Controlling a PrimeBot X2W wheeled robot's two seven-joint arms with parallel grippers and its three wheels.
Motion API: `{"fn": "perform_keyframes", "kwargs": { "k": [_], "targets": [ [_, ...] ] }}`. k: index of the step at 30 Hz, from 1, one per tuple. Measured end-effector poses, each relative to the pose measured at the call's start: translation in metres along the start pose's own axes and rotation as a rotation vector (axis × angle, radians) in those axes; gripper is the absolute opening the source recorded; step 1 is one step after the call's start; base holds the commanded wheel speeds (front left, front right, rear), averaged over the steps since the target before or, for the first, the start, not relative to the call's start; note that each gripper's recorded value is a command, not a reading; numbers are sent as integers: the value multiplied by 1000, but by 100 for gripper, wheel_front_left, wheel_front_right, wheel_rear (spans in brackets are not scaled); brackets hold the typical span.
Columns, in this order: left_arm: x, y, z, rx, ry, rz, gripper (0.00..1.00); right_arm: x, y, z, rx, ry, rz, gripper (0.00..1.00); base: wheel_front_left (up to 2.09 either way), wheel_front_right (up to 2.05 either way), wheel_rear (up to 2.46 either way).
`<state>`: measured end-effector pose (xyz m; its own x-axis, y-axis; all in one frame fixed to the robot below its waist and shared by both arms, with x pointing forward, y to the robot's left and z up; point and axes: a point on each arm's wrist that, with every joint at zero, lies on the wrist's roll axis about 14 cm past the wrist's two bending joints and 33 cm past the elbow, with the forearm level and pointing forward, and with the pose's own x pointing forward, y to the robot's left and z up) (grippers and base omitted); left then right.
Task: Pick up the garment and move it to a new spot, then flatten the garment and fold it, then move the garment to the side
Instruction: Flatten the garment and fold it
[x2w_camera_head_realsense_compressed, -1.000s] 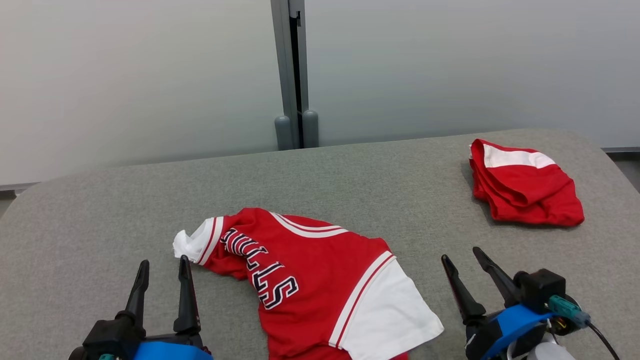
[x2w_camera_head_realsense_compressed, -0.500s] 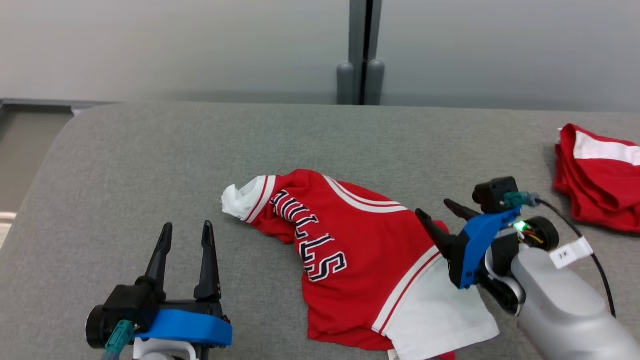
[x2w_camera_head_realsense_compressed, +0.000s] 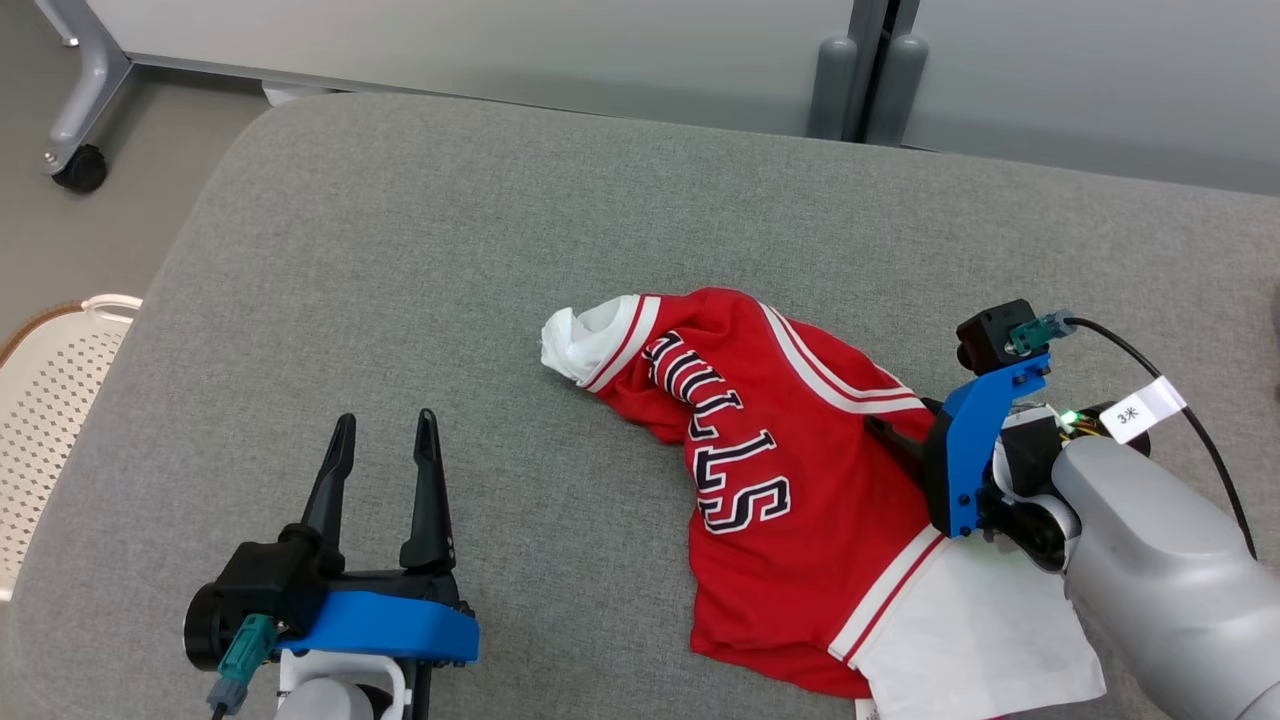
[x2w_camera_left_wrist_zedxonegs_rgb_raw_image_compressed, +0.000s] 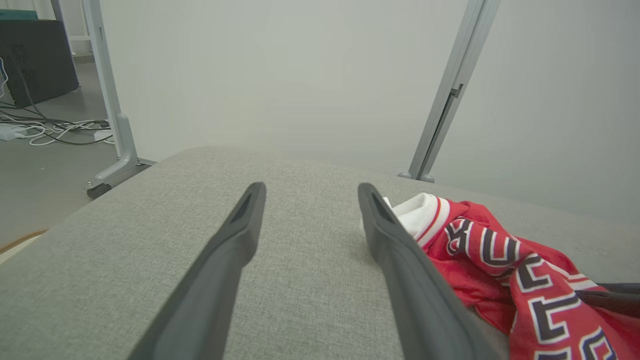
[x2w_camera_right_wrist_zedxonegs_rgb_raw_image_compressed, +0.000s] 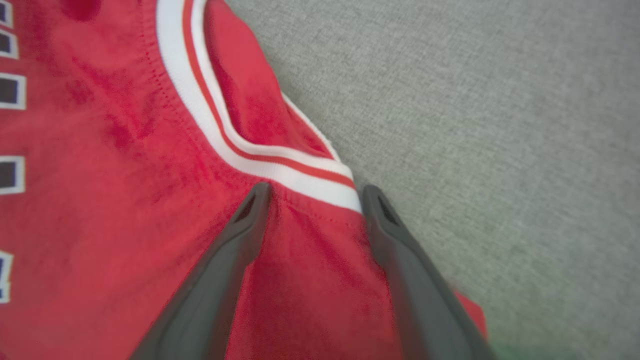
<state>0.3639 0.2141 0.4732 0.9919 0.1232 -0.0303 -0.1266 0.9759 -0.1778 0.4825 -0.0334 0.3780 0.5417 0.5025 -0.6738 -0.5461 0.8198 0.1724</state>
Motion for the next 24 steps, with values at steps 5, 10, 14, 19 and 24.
{"fn": "perform_keyframes", "kwargs": {
  "k": [5,10,14,19,24],
  "targets": [
    [1,-1,-1,-7,3,3,100,-1,1,12,-33,-73,7,0,0,0,0],
    [1,-6,0,-12,-3,-17,100,-18,2,44,-41,-237,-1,0,0,0,0],
    [-1,-13,-1,-9,0,-47,100,-44,-14,59,-37,-330,-54,0,0,0,0],
    [0,-30,-2,-5,1,-108,100,-87,-62,52,-10,-365,-192,0,0,0,0],
    [3,-55,-2,-9,-1,-192,100,-139,-115,2,79,-328,-365,0,0,0,0]
  ]
}}
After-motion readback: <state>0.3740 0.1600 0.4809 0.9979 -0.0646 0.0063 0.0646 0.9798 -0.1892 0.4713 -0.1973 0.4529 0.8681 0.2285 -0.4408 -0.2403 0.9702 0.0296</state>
